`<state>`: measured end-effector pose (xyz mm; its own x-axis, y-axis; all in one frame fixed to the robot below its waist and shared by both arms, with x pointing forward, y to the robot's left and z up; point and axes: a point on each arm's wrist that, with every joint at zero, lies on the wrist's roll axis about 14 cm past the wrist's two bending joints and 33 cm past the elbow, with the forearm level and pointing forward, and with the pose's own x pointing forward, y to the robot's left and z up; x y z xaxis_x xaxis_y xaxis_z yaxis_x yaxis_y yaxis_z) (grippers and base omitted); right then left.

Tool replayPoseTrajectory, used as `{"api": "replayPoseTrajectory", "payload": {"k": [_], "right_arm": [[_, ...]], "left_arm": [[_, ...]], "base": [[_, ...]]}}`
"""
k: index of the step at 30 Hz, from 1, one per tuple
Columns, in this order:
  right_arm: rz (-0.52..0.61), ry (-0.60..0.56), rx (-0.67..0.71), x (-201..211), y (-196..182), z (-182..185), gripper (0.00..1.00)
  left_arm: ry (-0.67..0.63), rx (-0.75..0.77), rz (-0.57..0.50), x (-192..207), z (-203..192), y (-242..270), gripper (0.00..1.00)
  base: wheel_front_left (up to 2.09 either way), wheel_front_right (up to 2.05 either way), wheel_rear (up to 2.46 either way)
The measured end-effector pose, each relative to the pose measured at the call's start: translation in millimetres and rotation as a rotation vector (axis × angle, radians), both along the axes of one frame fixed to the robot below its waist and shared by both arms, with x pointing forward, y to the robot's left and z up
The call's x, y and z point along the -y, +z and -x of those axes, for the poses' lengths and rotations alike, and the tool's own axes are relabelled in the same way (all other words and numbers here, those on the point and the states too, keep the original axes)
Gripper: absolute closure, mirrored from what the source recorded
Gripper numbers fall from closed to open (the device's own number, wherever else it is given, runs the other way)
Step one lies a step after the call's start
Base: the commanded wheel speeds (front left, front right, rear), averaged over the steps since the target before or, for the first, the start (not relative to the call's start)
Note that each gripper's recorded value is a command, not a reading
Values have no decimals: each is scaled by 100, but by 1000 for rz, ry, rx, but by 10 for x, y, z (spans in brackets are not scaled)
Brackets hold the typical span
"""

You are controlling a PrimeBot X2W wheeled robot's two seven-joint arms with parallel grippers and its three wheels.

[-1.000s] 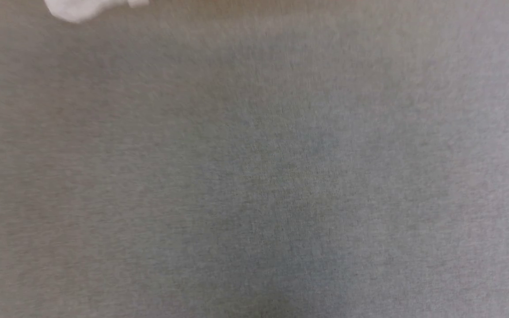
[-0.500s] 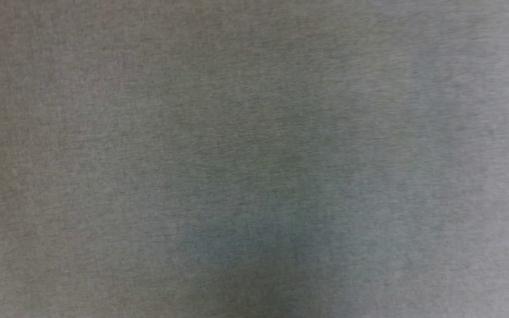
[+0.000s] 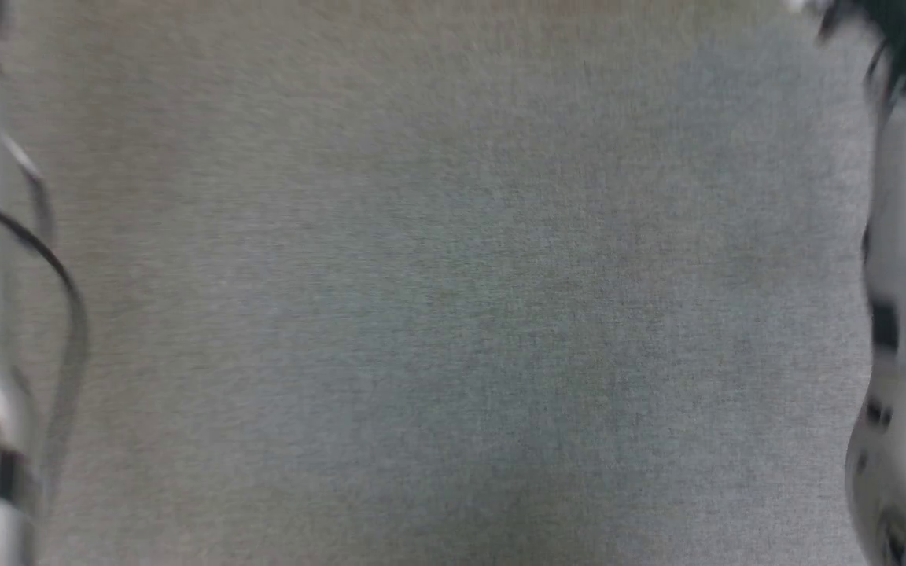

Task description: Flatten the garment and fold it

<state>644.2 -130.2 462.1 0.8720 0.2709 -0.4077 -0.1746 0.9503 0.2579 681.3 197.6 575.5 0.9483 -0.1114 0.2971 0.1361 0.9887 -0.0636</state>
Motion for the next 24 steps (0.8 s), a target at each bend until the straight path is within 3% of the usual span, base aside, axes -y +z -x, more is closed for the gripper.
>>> {"api": "replayPoseTrajectory", "payload": {"k": [5,13,20,24], "right_arm": [[-59,3,-42,2,-171,559,100],[-88,-2,-67,89,-242,1507,100],[-82,-25,-90,232,-236,2097,100],[-56,-28,-123,325,-285,2379,100]], "left_arm": [[5,-84,68,-15,680,-314,100],[45,-382,152,-23,2101,-1076,100],[105,-647,189,-63,3161,-1449,100],[103,-793,192,-34,3578,-1596,100]], "base": [[0,0,0],[0,0,0],[0,0,0],[0,0,0]]}}
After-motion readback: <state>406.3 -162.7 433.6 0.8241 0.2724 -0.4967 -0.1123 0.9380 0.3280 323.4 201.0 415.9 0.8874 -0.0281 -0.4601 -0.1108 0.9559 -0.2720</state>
